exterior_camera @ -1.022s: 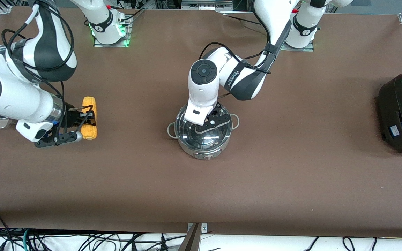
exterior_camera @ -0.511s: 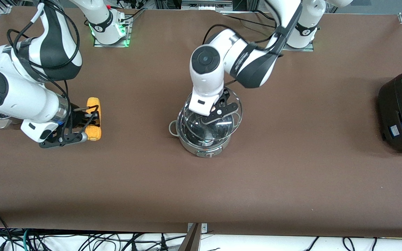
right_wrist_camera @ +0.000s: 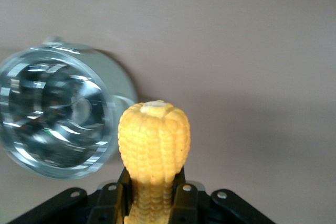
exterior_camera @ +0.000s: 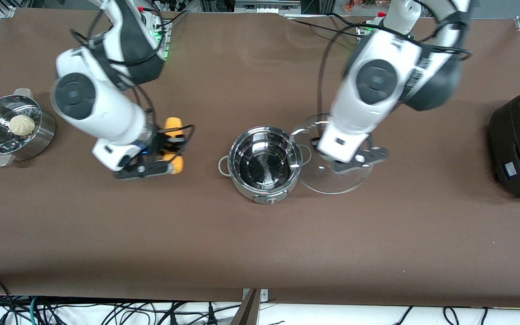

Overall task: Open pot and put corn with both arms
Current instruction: 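Lift the lid off the pot with the left gripper while the right gripper carries corn, then lower the corn into the pot while the left gripper sets the lid down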

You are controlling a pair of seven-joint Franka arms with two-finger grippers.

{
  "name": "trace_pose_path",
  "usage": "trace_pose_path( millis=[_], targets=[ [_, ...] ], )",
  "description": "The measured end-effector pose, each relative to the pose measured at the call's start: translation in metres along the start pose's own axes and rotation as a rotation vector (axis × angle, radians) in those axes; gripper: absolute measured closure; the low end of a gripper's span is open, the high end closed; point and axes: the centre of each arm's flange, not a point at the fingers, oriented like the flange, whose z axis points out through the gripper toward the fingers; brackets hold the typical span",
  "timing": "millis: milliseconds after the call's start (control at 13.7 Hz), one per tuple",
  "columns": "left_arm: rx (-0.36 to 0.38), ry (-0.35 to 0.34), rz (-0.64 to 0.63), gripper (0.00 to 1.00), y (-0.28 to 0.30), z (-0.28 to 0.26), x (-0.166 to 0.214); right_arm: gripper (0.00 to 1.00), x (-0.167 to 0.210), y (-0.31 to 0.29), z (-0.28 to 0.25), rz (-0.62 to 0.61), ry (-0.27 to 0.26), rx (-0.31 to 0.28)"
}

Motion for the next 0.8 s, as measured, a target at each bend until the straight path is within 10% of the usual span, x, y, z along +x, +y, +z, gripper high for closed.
trace_pose_path(
  millis=[803],
  targets=[
    [-0.041, 0.014, 0.181, 0.50, -0.237, 0.159, 0.019, 0.68, 0.007, -0.128, 0.143, 0.024, 0.069, 0.079]
  ],
)
